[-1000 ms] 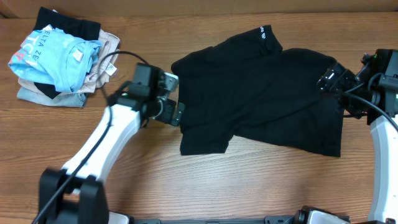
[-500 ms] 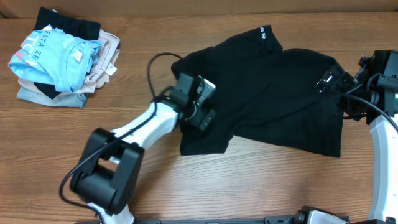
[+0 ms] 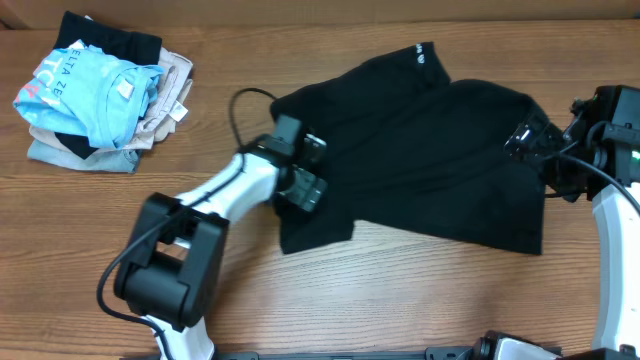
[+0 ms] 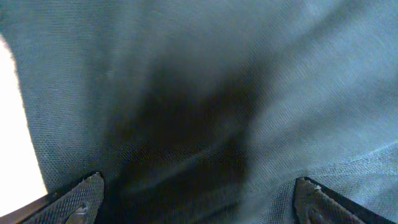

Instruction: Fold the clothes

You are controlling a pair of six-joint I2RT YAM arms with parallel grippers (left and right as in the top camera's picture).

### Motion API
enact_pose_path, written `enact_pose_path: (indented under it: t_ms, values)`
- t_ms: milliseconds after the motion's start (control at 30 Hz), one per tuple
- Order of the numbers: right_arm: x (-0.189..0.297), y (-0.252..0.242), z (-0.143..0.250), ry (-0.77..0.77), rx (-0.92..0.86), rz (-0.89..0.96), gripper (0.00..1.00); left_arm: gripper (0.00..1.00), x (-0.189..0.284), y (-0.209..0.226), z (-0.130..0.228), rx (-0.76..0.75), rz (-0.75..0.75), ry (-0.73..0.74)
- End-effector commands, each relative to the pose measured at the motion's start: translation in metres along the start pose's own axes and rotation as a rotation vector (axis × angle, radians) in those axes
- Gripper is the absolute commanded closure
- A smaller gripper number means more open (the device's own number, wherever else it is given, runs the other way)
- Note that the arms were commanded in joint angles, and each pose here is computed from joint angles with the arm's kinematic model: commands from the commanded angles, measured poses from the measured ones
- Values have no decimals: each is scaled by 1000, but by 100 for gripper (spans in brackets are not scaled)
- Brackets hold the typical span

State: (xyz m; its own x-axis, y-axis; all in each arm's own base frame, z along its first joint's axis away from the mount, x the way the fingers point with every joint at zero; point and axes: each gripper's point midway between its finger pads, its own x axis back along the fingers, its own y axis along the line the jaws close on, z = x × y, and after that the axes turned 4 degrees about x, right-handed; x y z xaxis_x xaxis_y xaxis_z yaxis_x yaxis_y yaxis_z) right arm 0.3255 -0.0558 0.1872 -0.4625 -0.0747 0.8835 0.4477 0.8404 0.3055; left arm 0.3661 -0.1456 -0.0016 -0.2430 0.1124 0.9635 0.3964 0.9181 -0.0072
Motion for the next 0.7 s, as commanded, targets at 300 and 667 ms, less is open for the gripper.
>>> enact_pose_path:
  t_ms: [300, 667]
  values:
    - [-32, 12, 39, 156, 64, 15, 4, 0, 22, 110, 47, 284, -106, 229]
    - [48, 20, 49, 11, 19, -35, 1, 0, 175, 85, -27, 431, -120, 137]
